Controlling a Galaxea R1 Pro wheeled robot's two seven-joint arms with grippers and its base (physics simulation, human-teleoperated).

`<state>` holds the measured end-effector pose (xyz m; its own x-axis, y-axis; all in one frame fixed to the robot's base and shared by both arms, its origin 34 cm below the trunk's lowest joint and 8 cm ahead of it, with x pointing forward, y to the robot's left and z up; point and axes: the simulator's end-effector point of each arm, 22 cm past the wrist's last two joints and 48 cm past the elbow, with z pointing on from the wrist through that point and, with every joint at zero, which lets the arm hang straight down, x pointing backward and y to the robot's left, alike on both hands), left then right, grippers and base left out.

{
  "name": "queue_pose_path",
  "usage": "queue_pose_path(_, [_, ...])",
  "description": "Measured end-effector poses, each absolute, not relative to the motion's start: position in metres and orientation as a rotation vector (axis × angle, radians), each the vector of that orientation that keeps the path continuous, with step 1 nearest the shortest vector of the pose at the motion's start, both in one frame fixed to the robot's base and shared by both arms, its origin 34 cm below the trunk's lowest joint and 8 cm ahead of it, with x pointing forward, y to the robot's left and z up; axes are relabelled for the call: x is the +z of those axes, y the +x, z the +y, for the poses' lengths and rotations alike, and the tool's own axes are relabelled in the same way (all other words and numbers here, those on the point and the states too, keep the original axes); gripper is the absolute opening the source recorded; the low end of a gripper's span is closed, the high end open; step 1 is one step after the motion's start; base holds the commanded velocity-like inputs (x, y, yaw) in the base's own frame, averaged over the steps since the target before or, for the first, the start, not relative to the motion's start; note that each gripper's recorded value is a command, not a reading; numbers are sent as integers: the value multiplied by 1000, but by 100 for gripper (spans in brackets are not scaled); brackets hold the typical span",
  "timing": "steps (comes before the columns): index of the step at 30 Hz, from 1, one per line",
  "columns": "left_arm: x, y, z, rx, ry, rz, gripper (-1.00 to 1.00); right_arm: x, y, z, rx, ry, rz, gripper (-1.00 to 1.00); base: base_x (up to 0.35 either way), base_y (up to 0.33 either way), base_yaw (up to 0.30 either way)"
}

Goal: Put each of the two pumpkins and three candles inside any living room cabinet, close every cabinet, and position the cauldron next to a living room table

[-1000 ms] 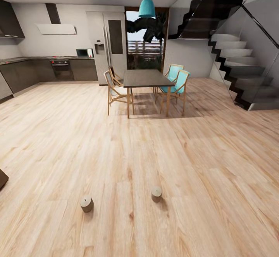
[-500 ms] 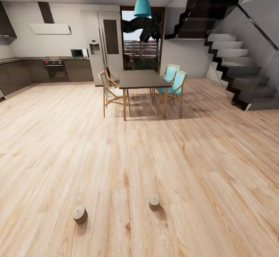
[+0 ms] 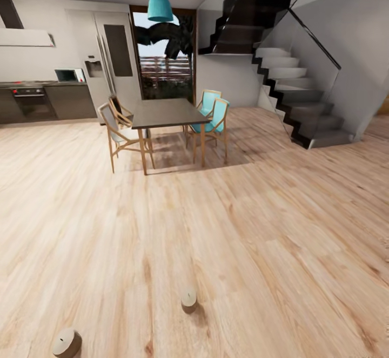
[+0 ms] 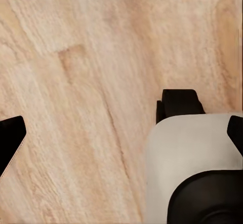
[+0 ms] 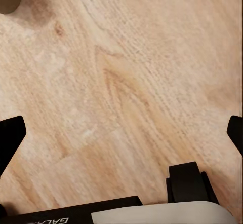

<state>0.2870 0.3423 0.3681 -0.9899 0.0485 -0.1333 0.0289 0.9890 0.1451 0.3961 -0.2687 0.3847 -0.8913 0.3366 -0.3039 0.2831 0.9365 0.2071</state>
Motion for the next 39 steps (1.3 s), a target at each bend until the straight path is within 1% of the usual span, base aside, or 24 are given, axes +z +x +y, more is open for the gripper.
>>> queue_pose_path(3, [368, 287, 342, 215, 60, 2996, 100, 384, 396, -268, 224, 450, 2757, 100, 71, -38, -211])
queue_pose_path(7, [368, 287, 342, 216, 59, 2997, 100, 384, 395, -268, 225, 446, 2759, 100, 14, -8, -52])
queue_pose_path(13, [368, 287, 342, 216, 58, 2997, 100, 384, 396, -268, 225, 444, 2759, 100, 2, -2, -6])
queue_pose_path(17, [368, 287, 338, 209, 59, 2997, 100, 384, 396, -268, 224, 442, 2760, 100, 24, -159, -1])
queue_pose_path(27, [367, 287, 331, 196, 59, 2997, 100, 384, 396, -268, 224, 441, 2759, 100, 193, -33, 0])
queue_pose_path(39, [367, 287, 329, 193, 58, 2998, 100, 385, 398, -268, 218, 400, 2752, 100, 13, 0, 0])
